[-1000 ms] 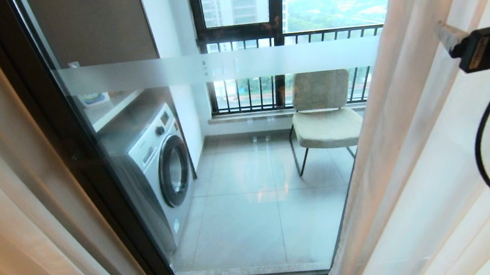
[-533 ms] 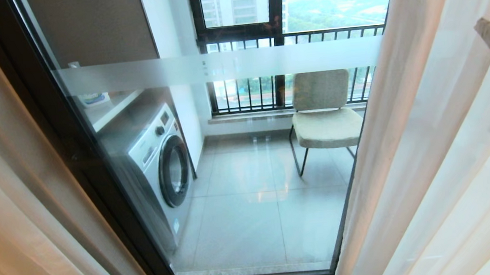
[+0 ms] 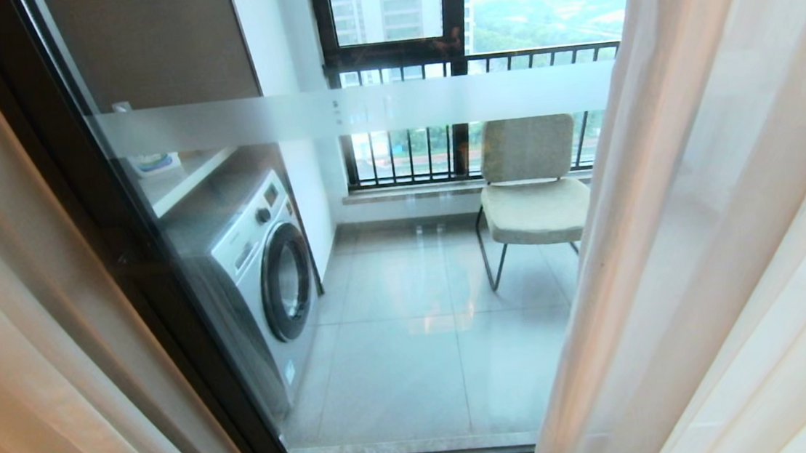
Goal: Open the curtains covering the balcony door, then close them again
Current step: Close the inner curtains on both sides
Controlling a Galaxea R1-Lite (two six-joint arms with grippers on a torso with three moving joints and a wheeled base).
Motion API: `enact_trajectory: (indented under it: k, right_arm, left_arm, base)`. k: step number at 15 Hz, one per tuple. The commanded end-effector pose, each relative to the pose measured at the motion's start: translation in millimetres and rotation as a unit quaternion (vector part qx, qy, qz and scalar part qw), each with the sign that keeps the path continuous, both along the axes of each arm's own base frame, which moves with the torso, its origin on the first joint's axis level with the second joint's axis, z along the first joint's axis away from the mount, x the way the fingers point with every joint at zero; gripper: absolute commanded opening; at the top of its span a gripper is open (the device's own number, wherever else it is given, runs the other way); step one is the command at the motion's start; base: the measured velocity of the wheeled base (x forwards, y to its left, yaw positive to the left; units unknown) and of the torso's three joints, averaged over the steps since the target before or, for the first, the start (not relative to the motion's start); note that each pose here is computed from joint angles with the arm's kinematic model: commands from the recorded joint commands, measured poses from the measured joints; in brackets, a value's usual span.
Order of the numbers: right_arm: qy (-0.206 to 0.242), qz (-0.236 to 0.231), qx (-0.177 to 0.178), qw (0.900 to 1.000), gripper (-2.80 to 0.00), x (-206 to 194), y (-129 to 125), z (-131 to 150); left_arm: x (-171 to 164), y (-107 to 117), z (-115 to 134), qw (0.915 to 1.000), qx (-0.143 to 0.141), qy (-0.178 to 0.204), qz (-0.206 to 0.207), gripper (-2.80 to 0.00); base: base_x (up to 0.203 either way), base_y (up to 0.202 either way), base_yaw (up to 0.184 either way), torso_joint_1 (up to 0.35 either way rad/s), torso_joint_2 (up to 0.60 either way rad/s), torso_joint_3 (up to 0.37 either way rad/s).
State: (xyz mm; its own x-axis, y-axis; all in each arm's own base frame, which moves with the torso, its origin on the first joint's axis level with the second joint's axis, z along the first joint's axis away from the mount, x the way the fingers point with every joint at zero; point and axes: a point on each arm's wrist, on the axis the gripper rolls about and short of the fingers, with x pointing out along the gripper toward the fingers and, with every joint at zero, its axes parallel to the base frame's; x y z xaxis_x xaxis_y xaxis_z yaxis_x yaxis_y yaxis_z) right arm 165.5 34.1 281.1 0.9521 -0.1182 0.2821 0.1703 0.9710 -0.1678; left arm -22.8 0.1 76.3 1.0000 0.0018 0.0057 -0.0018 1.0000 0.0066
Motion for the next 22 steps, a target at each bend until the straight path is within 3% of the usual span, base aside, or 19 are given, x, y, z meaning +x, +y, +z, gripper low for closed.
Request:
enact_trajectory:
  k: [1, 7, 11, 16, 19, 22]
  right_arm:
    - [0.005, -0.026, 0.006, 1.0, -2.8, -7.6, -11.4, -8.6]
    - [0.055, -0.052, 0.013, 0.997, -2.8, -55.7, -37.5, -65.9]
    - [0.099, -0.03, 0.019, 0.994, -2.8, -99.8, -38.8, -125.6]
    - [0.15, -0.002, 0.069, 0.986, -2.8, -143.5, -37.3, -161.9]
    - [0.168, 0.007, 0.078, 0.983, -2.8, -166.2, -37.1, -184.0]
    - [0.177, 0.044, 0.075, 0.98, -2.8, -176.4, -35.6, -196.6]
  left_arm:
    - [-0.1, 0.0, 0.3, 1.0, 0.0, -0.001, 0.001, -2.8]
    - [0.0, 0.0, -0.2, 1.0, 0.001, 0.0, 0.0, -2.8]
    - [-0.1, 0.0, 0.3, 1.0, 0.0, -0.001, 0.0, -2.8]
    - [0.0, 0.0, -0.1, 1.0, 0.0, 0.0, 0.0, -2.8]
    - [0.0, 0.0, 0.0, 1.0, 0.0, -0.001, 0.001, -2.8]
    - [-0.1, 0.0, 0.3, 1.0, 0.0, -0.001, 0.001, -2.8]
  base:
    - [0.0, 0.0, 0.0, 0.0, 0.0, 0.0]
    - [0.0, 0.0, 0.0, 0.0, 0.0, 0.0]
    - [0.0, 0.0, 0.0, 0.0, 0.0, 0.0]
    - [0.0, 0.0, 0.0, 0.0, 0.0, 0.0]
    - [0.0, 0.0, 0.0, 0.0, 0.0, 0.0]
    - [0.0, 0.0, 0.0, 0.0, 0.0, 0.0]
